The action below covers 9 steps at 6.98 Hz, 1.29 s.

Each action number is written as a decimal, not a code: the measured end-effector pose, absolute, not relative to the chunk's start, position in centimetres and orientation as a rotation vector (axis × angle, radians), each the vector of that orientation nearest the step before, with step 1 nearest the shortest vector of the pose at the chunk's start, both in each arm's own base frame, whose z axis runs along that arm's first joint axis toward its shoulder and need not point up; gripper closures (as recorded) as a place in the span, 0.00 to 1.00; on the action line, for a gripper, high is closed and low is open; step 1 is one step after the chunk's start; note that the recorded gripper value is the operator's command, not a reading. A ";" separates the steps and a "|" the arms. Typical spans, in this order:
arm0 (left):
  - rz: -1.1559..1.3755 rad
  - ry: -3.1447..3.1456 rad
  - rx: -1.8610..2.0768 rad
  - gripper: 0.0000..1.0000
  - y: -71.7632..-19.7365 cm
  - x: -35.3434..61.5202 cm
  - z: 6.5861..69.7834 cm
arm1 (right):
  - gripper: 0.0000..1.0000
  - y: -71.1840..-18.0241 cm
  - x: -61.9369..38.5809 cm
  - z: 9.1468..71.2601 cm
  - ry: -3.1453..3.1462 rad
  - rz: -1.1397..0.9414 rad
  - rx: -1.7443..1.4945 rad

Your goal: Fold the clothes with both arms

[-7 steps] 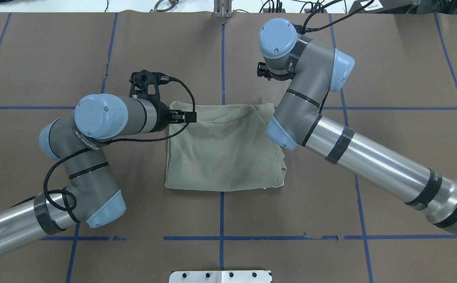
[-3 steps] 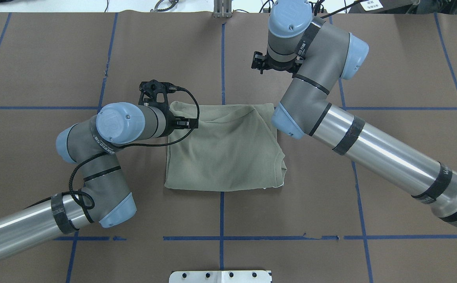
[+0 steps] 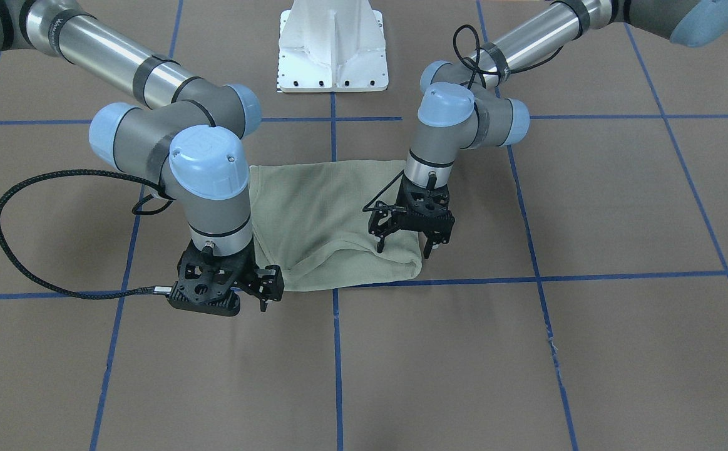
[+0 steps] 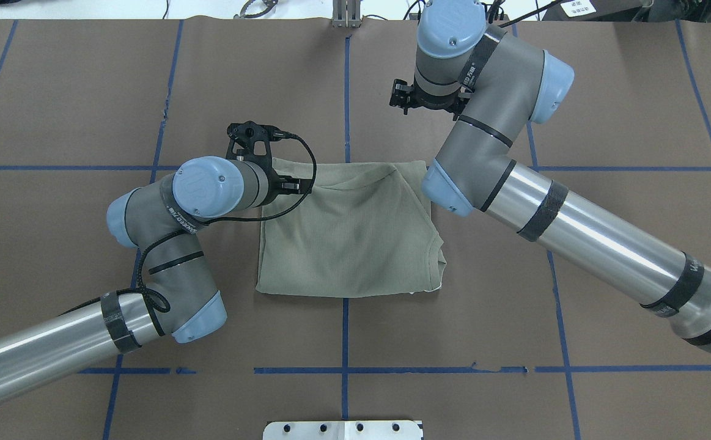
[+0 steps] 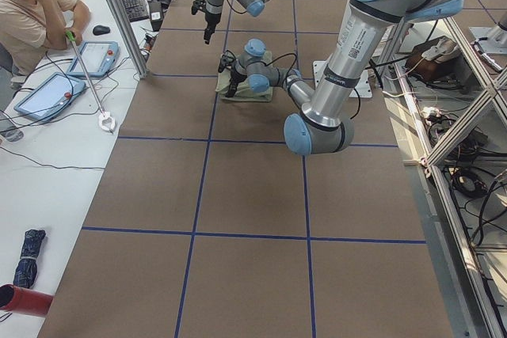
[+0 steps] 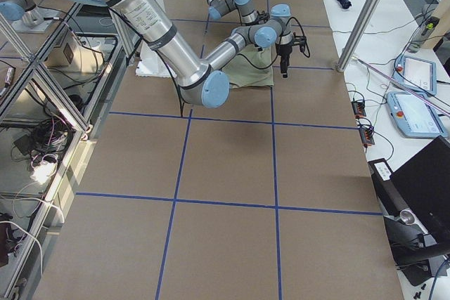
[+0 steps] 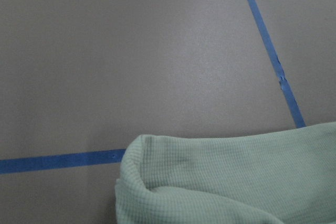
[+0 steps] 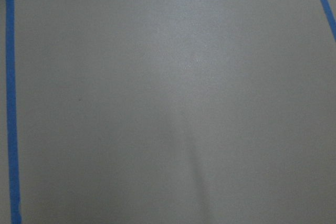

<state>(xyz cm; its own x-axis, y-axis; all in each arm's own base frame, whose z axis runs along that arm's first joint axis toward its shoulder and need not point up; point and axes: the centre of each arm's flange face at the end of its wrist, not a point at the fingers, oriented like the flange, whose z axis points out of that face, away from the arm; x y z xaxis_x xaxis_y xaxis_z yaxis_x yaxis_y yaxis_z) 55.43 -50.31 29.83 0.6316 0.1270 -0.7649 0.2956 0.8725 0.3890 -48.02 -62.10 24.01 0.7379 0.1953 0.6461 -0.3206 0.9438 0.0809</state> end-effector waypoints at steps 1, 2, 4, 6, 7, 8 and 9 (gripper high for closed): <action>-0.116 0.850 0.537 0.00 -52.5 54.4 31.1 | 0.00 -62.1 -48.0 24.1 -0.685 0.285 0.192; -0.117 0.802 0.560 0.00 -55.0 52.7 32.5 | 0.00 -62.1 -48.0 24.2 -0.684 0.284 0.192; -0.071 0.721 0.628 0.00 -60.1 47.4 33.6 | 0.00 -62.1 -48.0 24.2 -0.685 0.283 0.191; 0.013 0.781 0.586 0.00 -61.9 42.3 32.8 | 0.00 -62.5 -46.2 23.5 -0.713 0.263 0.176; 0.095 0.781 0.590 0.00 -61.7 38.5 31.7 | 0.00 -63.1 -43.4 23.8 -0.723 0.223 0.153; 0.194 0.737 0.593 0.00 -61.1 33.6 29.8 | 0.00 -63.2 -38.7 25.1 -0.700 0.151 0.145; 0.280 0.692 0.581 0.00 -60.3 28.0 28.9 | 0.00 -62.7 -32.7 27.1 -0.656 0.060 0.146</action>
<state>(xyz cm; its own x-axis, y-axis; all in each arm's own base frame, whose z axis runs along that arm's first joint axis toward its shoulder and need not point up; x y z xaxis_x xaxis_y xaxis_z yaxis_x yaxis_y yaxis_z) 27.99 -60.28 28.87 0.7419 0.4260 -0.5179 -0.0535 0.8074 0.5875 -32.70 -62.73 27.05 0.7911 0.0098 0.6116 -0.1022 0.9879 0.1164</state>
